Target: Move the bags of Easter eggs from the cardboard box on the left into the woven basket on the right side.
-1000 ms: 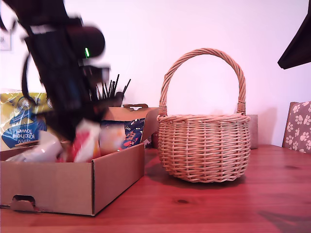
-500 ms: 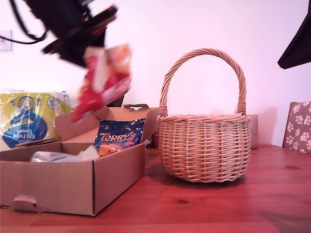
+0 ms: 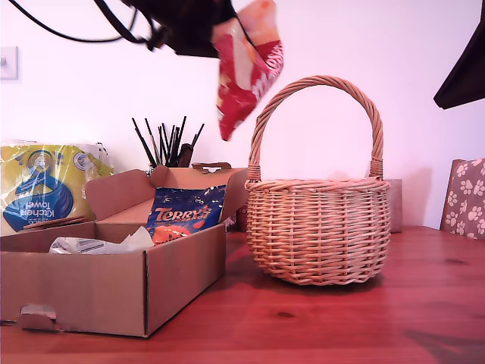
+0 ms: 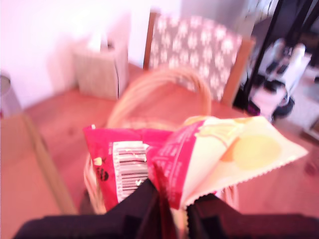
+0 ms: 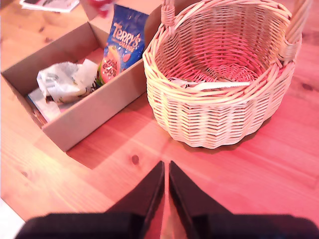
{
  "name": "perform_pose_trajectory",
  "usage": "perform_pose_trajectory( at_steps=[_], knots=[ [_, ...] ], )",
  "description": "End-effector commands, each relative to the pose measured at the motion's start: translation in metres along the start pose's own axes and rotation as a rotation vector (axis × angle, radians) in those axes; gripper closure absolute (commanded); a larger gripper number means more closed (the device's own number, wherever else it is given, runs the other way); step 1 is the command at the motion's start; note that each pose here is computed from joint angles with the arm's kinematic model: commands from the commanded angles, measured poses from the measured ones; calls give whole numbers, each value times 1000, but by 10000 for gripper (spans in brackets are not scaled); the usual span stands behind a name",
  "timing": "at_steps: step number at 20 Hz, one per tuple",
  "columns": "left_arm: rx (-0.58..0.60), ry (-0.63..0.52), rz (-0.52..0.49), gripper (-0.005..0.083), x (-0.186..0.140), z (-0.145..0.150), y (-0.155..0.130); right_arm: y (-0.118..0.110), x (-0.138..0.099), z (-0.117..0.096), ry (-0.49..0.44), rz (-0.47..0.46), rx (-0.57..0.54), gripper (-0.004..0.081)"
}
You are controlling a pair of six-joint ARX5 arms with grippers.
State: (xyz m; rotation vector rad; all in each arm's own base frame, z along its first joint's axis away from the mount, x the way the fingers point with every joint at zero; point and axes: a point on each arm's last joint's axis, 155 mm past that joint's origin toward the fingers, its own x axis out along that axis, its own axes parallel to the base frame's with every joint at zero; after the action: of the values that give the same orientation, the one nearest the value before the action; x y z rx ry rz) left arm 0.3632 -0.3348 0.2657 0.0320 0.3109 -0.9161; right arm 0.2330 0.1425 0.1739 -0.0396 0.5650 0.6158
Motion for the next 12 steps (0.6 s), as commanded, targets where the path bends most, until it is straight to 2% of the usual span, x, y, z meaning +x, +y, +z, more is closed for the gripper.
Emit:
perform_pose_trajectory(
  at_steps=[1,8,12],
  knots=[
    [16,-12,-33,732,17,-8,-10,0,-6,7,-39,-4,1,780],
    [57,-86,-102,731,65,-24,-36,12,-51,48,-224,1,-27,781],
    [64,-88,-88,730,77,-35,-32,18,-70,55,-258,6,-36,780]
  ],
)
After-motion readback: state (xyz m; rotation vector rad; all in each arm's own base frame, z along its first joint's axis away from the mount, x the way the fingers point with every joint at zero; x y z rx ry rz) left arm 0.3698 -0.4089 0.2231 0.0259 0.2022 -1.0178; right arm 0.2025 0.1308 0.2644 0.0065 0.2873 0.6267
